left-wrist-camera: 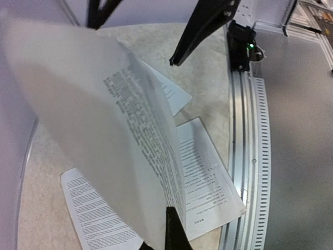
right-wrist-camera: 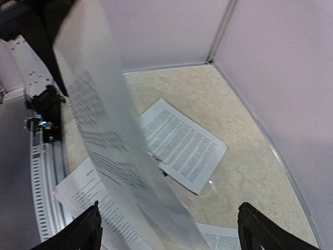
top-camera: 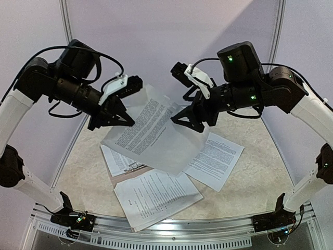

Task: Put the files into the folder
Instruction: Pass from the right arm to the left, then place the file on the spring clip of the folder.

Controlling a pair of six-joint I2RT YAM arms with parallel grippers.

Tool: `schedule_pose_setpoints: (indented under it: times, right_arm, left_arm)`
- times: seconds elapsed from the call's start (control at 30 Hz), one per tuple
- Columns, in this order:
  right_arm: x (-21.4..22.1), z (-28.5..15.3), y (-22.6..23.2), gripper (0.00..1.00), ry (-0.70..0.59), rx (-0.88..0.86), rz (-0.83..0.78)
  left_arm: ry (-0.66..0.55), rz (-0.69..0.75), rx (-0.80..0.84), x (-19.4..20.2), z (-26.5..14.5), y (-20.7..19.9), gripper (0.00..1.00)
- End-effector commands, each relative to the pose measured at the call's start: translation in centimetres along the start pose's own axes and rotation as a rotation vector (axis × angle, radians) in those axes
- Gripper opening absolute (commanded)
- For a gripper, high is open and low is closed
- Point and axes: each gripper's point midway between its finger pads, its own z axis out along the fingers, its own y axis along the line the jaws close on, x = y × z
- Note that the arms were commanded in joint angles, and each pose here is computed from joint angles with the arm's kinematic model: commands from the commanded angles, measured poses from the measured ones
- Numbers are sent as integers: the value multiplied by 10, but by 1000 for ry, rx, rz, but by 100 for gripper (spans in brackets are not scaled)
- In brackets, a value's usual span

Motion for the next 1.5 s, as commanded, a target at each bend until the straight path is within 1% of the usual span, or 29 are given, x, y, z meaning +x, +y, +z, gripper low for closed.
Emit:
schedule_pose_setpoints:
  times: [0.0, 0.03, 0.07, 0.1, 0.2, 0.27, 0.33, 0.43, 0.5, 0.63, 0.7, 0.8, 0.93, 0.97, 1.0, 1.03, 1.1, 1.17, 1.2, 1.37, 1.43, 1.47]
  right_arm:
    - [-11, -30, -66, 98, -215, 216, 143]
    - [-17, -48, -71, 99, -307, 217, 155]
    - [-13, -50, -70, 99, -356, 191, 158]
    - [-16, -61, -70, 99, -429, 179, 152]
    - [-9, -73, -70, 99, -529, 161, 142]
    - [0, -62, -71, 99, -514, 153, 153]
    - [5, -46, -71, 99, -500, 130, 177]
    - [7, -20, -67, 99, -509, 52, 180]
    - [-1, -10, -65, 99, -551, 1, 175]
    - [-23, -1, -67, 98, -629, -95, 179]
    - [-30, 3, -65, 96, -644, -140, 169]
    - [-31, 12, -60, 95, -643, -190, 158]
    - [-31, 5, -56, 93, -700, -229, 155]
    - [-33, 4, -55, 91, -706, -243, 158]
    - [-36, 4, -53, 85, -711, -262, 155]
    - [-40, 3, -52, 77, -719, -280, 155]
    - [-47, 4, -50, 54, -728, -317, 154]
    - [-51, 5, -49, 41, -730, -343, 155]
    - [-50, 10, -50, 38, -725, -350, 161]
    - [-49, 17, -60, 35, -727, -357, 189]
    - [-49, 18, -65, 29, -739, -370, 201]
    - [-50, 18, -66, 24, -742, -379, 213]
  left_arm:
    - [-109, -13, -180, -14, -50, 27, 0]
    - [-118, 6, -197, -14, -58, 27, 0]
    - [-131, 34, -207, -14, -65, 24, 0]
    - [-145, 62, -222, -14, -72, 22, 0]
    - [-168, 141, -305, -13, -91, 24, 0]
    - [-158, 148, -392, -13, -103, 36, 0]
    - [-149, 145, -445, -15, -112, 43, 0]
    - [-172, 135, -459, -21, -125, 39, 0]
    - [-194, 115, -467, -24, -132, 37, 0]
    - [-231, 51, -516, -26, -147, 41, 0]
    - [-262, 19, -507, -29, -151, 38, 0]
    - [-295, -41, -498, -30, -156, 39, 0]
    - [-324, -119, -484, -30, -157, 45, 0]
    - [-336, -139, -471, -32, -157, 46, 0]
    - [-349, -157, -457, -34, -157, 46, 0]
    - [-359, -173, -450, -35, -158, 48, 0]
    - [-374, -198, -449, -37, -159, 52, 0]
    - [-387, -230, -444, -39, -160, 57, 0]
    - [-397, -248, -437, -39, -161, 58, 0]
    - [-420, -298, -435, -38, -164, 65, 0]
    - [-423, -303, -429, -40, -163, 66, 0]
    - [-425, -307, -425, -40, -162, 67, 0]
